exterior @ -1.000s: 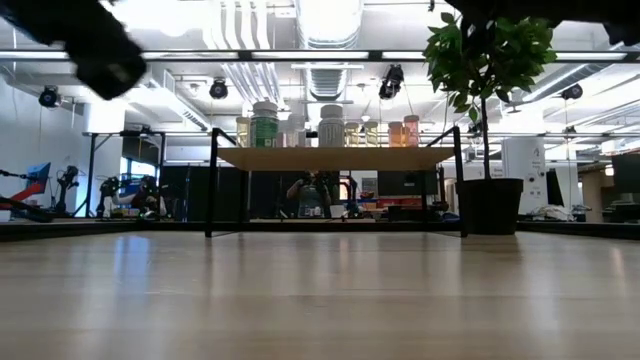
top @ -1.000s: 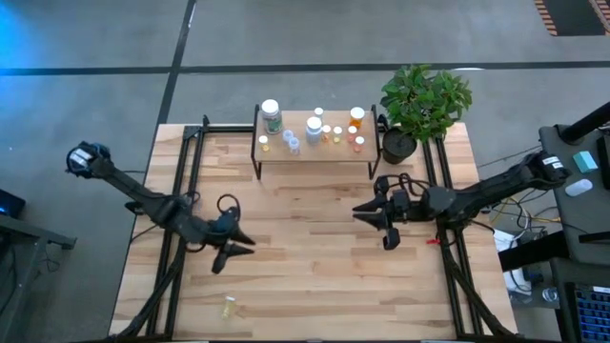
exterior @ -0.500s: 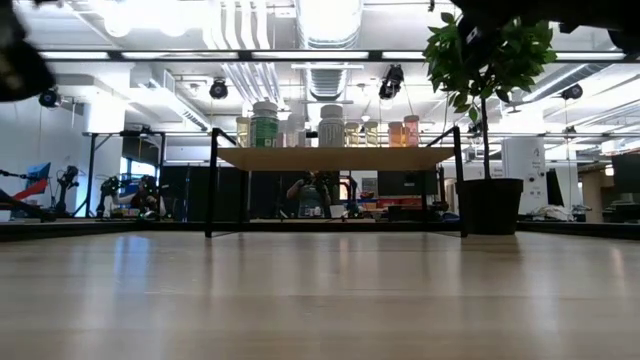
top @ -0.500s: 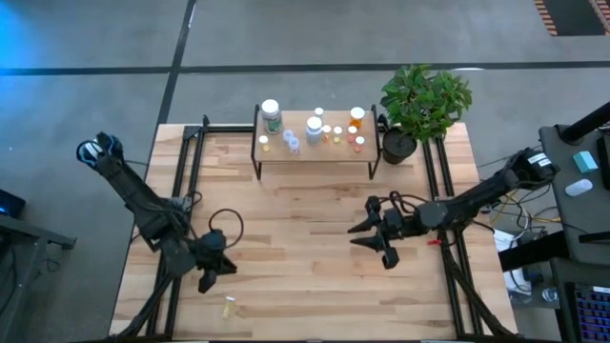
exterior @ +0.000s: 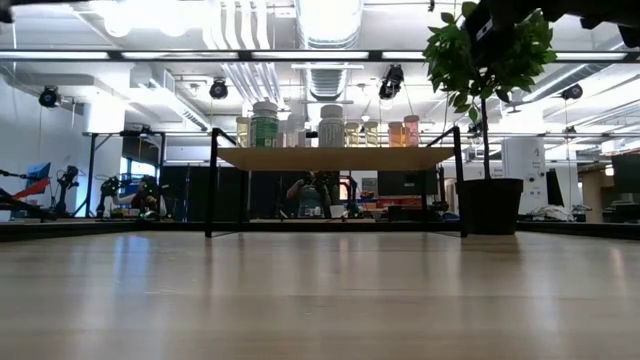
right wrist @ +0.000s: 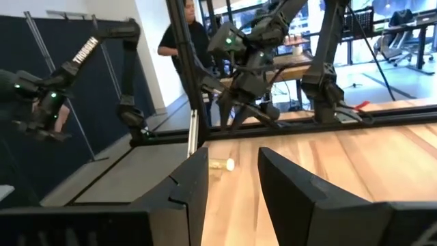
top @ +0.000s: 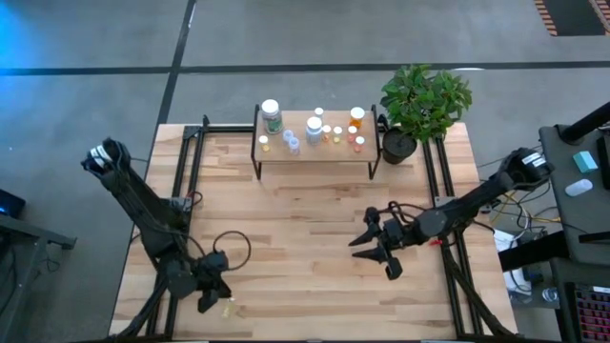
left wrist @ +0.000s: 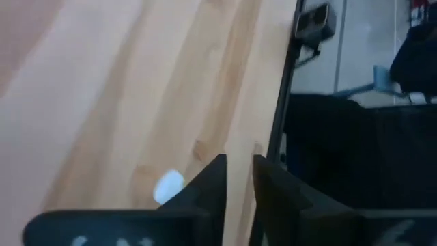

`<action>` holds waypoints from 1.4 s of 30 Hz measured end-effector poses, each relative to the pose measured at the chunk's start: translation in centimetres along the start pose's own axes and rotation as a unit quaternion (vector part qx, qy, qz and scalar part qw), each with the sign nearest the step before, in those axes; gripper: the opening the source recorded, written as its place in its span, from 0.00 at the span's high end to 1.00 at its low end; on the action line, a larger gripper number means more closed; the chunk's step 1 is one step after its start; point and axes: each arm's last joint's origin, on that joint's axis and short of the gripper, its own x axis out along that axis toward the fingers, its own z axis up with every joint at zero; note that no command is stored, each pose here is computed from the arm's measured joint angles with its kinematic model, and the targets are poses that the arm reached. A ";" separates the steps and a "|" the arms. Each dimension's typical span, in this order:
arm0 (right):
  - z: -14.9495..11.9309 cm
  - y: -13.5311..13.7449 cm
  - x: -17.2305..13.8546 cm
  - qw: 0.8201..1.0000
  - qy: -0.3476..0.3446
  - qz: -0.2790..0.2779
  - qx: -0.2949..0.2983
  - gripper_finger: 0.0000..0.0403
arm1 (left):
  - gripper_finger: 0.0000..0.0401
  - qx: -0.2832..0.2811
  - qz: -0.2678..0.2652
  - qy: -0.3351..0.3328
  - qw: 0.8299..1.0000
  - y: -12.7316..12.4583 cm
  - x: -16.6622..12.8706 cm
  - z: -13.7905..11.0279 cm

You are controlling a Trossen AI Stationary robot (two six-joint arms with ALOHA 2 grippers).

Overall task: Pick and place medicine bottles onto shelf by color
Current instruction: Put the yellow pill bottle on the shelf

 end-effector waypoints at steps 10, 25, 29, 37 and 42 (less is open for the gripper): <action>-0.6 0.1 0.5 1.000 -0.011 0.003 0.007 0.70 | 0.60 -0.039 0.007 0.087 0.995 -0.5 3.8 -1.6; -0.5 0.1 0.5 1.000 -0.016 0.003 0.007 0.70 | 0.53 -0.096 0.075 0.125 0.985 -2.3 4.9 -2.1; -0.5 0.1 0.5 1.000 -0.016 0.002 0.007 0.70 | 0.53 -0.121 0.084 0.123 0.981 -2.7 5.7 -2.3; -0.5 0.0 0.5 1.000 -0.016 -0.009 0.006 0.70 | 0.53 -0.190 0.132 0.115 0.966 -1.9 6.9 -2.8; -0.5 0.0 0.5 1.000 -0.016 -0.009 0.006 0.70 | 0.53 -0.189 0.153 0.117 0.963 -1.5 6.7 -2.8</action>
